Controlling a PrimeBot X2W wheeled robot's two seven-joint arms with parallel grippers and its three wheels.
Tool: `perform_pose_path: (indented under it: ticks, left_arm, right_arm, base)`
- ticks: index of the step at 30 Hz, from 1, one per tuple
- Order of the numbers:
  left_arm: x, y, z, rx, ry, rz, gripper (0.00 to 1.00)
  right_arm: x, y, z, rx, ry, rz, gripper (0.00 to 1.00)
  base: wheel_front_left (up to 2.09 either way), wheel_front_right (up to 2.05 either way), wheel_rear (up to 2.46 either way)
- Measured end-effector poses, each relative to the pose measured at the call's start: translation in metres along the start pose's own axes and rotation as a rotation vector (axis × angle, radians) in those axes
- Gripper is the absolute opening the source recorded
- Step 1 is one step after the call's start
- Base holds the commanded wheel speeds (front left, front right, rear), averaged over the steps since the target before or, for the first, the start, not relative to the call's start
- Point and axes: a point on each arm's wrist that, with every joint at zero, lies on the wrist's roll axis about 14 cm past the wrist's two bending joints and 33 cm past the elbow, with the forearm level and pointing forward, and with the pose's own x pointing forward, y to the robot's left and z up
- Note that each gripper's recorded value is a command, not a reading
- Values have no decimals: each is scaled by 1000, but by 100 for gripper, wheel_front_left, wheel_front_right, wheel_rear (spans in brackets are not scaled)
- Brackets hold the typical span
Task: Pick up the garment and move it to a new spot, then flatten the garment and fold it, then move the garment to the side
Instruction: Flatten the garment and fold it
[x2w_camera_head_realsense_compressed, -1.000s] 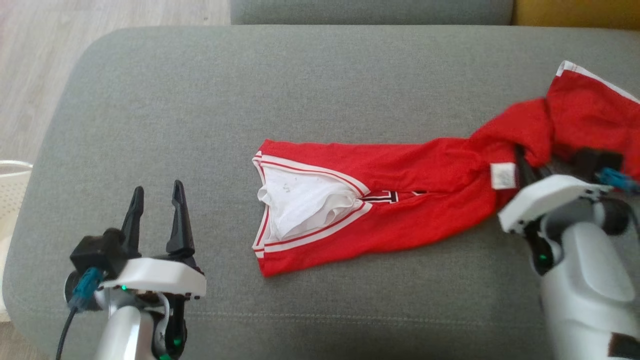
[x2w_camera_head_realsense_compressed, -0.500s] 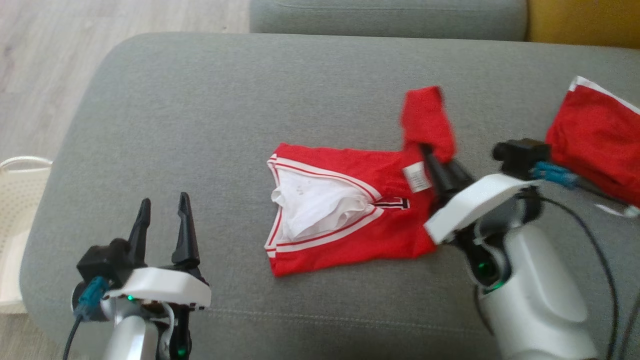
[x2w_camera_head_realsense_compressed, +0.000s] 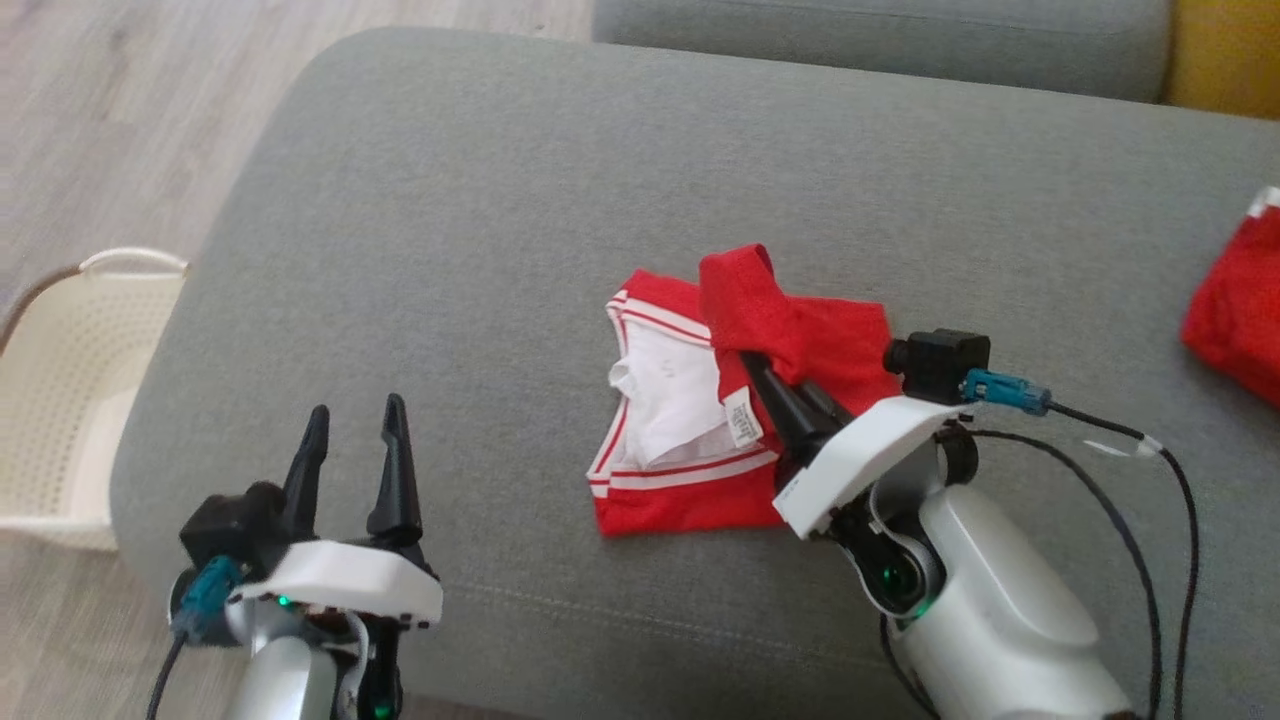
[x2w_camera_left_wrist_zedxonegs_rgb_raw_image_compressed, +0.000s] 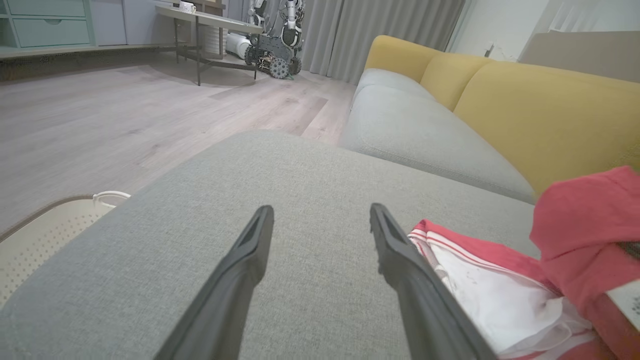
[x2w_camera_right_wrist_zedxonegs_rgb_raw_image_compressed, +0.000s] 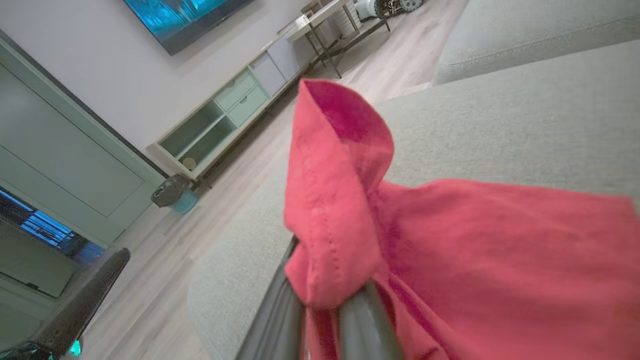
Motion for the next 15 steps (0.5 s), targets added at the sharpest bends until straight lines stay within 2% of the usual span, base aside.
perform_pose_path:
  ticks: [9, 10, 11, 15]
  left_arm:
    - [-5, 18, -7, 5, 26, 64, 100]
    - [-5, 19, -8, 5, 31, 70, 100]
    - [-5, 21, -10, 2, 36, 75, 100]
    - [-5, 24, -11, 5, 43, 87, 100]
  right_arm:
    - [27, -3, -6, 25, 24, 20, 0]
    - [30, -4, -10, 25, 39, 18, 45]
    - [32, -5, -13, 22, 49, 20, 100]
    - [38, 5, -22, 45, 66, 55, 100]
  base:
    - [0, 0, 0]
    - [0, 0, 0]
    - [0, 0, 0]
    - [0, 0, 0]
